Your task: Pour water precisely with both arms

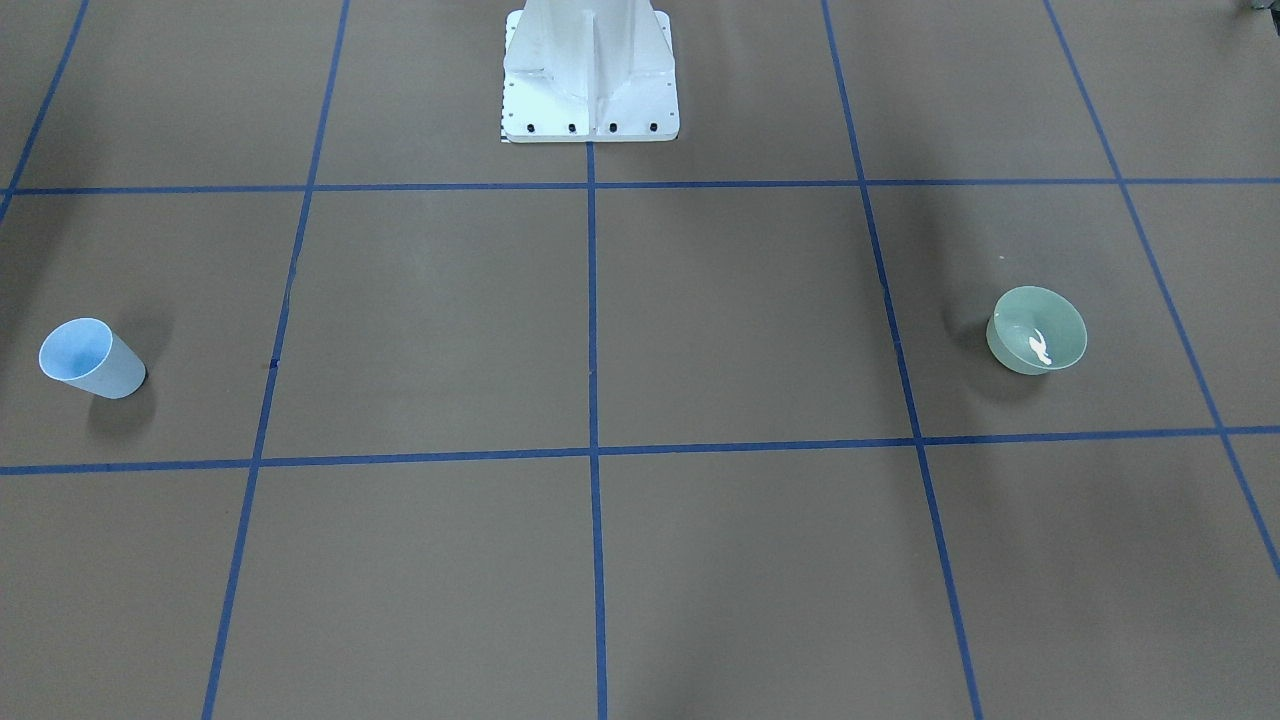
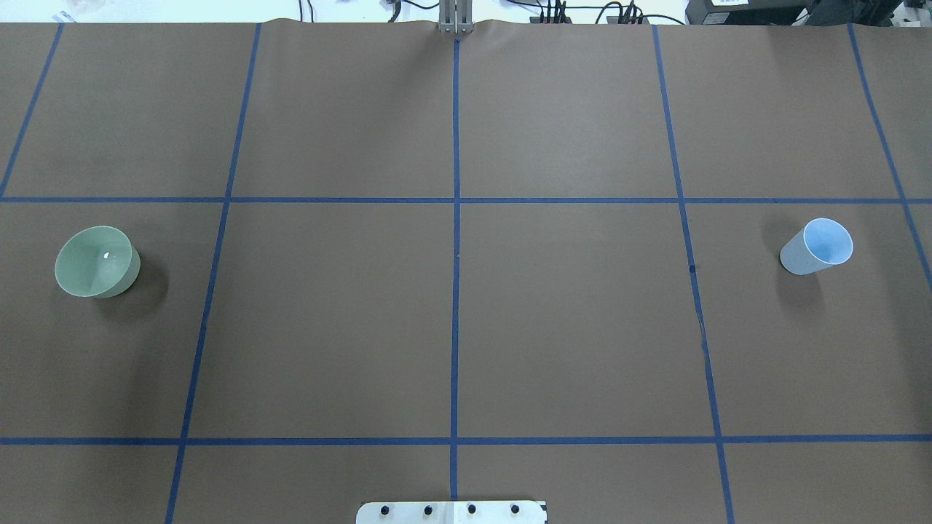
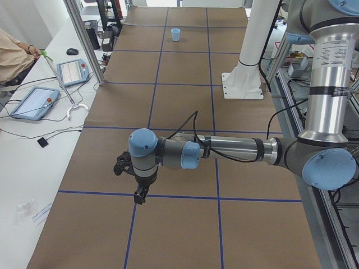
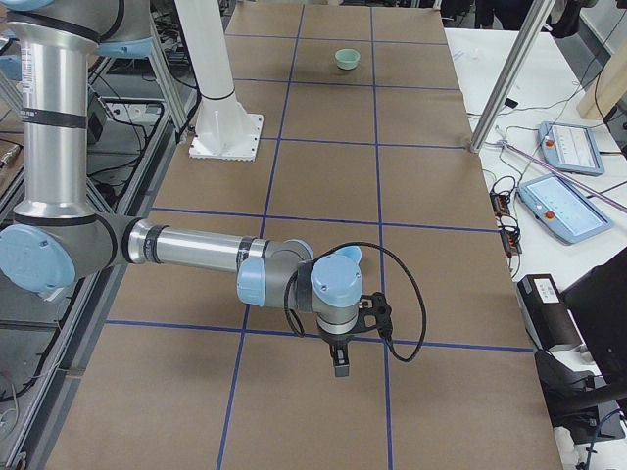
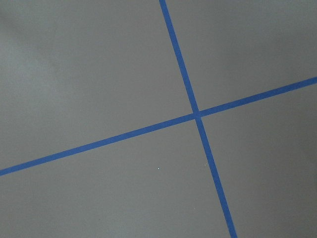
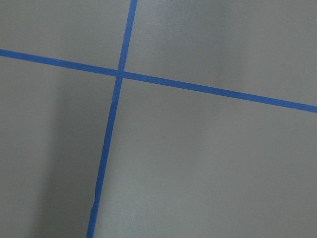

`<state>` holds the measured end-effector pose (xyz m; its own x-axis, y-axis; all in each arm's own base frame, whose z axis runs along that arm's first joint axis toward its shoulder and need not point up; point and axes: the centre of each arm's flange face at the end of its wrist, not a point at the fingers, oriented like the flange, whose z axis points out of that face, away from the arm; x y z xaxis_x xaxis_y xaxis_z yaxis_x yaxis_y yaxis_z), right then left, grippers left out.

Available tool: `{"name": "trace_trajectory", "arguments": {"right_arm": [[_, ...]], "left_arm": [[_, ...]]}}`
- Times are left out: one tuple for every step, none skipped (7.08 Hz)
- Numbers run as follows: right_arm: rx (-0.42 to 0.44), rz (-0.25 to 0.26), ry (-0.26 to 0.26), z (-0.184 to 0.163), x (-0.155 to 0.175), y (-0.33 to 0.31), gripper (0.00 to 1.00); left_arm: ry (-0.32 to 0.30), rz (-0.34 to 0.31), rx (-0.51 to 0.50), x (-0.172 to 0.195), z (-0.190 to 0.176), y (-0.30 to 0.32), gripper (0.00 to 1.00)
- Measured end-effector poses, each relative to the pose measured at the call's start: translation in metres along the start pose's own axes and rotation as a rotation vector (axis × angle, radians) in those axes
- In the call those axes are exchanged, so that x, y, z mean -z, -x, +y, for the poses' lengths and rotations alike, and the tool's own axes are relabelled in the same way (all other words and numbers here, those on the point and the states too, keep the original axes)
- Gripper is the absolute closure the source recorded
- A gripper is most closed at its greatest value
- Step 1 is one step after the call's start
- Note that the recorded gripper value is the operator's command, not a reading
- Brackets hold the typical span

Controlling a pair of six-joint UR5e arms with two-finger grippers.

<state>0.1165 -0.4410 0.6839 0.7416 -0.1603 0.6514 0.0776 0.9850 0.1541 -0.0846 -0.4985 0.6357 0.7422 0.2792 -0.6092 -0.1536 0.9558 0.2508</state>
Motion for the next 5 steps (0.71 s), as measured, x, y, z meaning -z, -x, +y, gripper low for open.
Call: {"name": "trace_trajectory", "arguments": {"right_arm": [[0.0, 0.0, 0.0, 0.0, 0.0, 0.0, 0.0], [0.0, 0.0, 0.0, 0.0, 0.0, 0.0, 0.0], [0.0, 0.0, 0.0, 0.0, 0.0, 0.0, 0.0], [0.0, 0.0, 0.0, 0.0, 0.0, 0.0, 0.0], [0.0, 0.0, 0.0, 0.0, 0.0, 0.0, 0.0]], "left_arm": [[0.002, 0.0, -0.001, -0.0008, 0.0022, -0.0002, 0.0], [0.003, 0.0, -0.002, -0.001, 0.0032, -0.0005, 0.0], [0.002, -0.001, -0.002, -0.0007, 0.0036, -0.0011, 0.0], [0.0, -0.001, -0.003, 0.0003, 0.0036, -0.0021, 0.0], [-0.001, -0.001, -0.004, 0.0008, 0.0035, -0.0026, 0.0]]}}
